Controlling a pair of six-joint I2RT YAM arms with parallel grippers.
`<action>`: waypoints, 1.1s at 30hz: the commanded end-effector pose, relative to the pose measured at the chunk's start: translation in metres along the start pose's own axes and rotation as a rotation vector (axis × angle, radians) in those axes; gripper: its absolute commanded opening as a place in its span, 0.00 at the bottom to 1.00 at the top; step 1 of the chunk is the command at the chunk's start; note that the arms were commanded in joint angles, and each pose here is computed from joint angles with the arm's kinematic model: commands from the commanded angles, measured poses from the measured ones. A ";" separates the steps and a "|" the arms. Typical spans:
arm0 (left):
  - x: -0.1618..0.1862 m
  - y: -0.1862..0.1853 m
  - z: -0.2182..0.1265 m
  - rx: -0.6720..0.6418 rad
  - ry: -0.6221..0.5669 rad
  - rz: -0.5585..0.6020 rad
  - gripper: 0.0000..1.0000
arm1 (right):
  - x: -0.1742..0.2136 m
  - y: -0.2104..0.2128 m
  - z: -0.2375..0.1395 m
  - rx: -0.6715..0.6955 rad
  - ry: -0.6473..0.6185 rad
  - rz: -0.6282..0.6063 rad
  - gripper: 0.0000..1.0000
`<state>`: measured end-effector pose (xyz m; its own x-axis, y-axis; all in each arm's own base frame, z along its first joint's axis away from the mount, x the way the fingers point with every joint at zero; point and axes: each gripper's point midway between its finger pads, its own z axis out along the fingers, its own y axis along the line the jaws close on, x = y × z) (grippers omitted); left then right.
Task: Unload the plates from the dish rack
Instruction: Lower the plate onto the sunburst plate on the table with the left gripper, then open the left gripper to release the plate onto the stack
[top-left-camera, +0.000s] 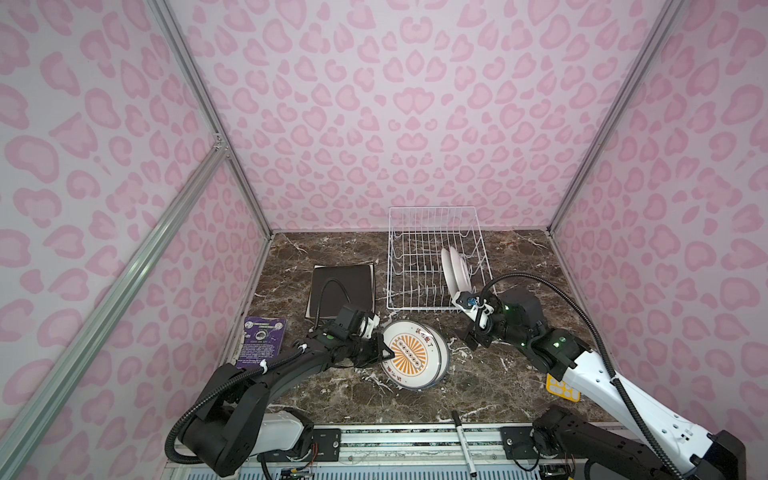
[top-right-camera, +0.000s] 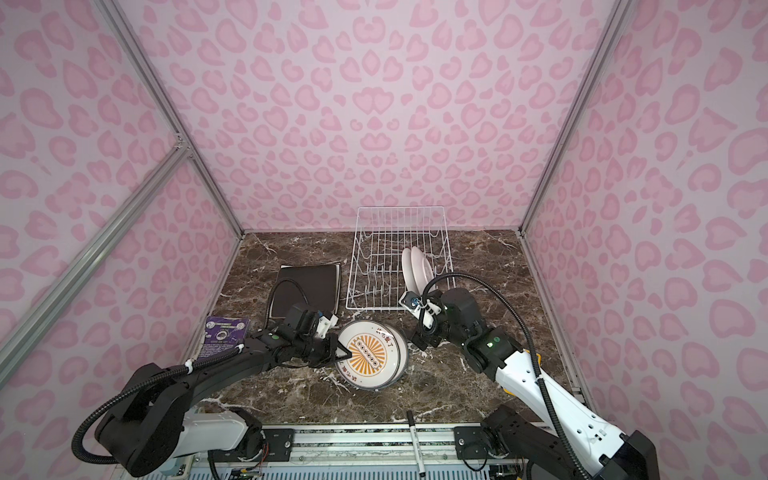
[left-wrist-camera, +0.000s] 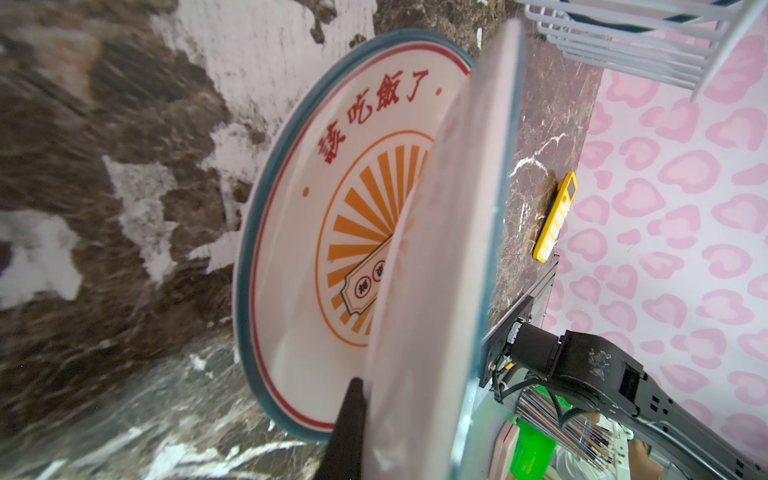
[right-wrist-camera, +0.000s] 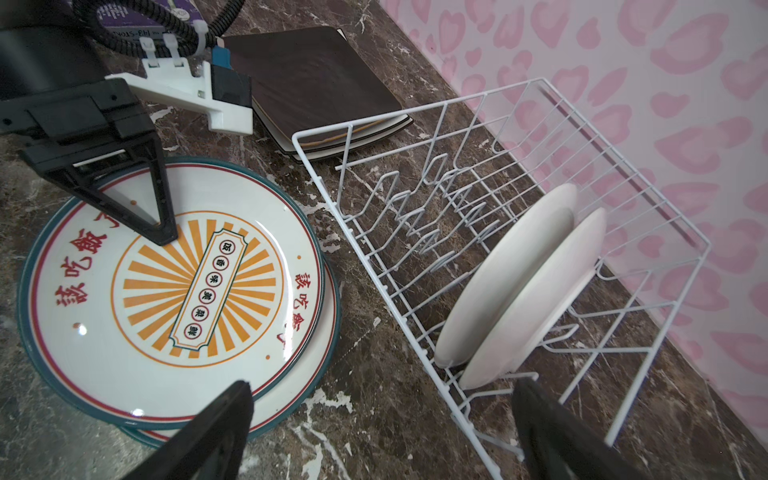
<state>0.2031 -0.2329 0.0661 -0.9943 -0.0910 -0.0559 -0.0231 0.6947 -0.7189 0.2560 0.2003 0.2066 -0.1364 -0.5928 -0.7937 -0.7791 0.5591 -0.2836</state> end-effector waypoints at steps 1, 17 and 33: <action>-0.008 -0.013 -0.001 0.037 -0.016 0.026 0.13 | -0.004 -0.003 0.000 0.013 -0.014 0.009 0.99; -0.009 -0.002 -0.004 -0.052 -0.015 0.031 0.50 | -0.008 -0.005 0.002 0.019 -0.032 0.022 0.99; -0.012 -0.002 -0.010 -0.164 -0.027 0.020 0.65 | -0.007 -0.004 0.005 0.016 -0.030 0.046 0.99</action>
<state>0.2123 -0.2256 0.0750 -0.9919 -0.0973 -0.0812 -0.0278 0.7922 -0.6096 0.2608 0.2038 0.2074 -0.1582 -0.5647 -0.8100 -0.7709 0.5832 -0.2560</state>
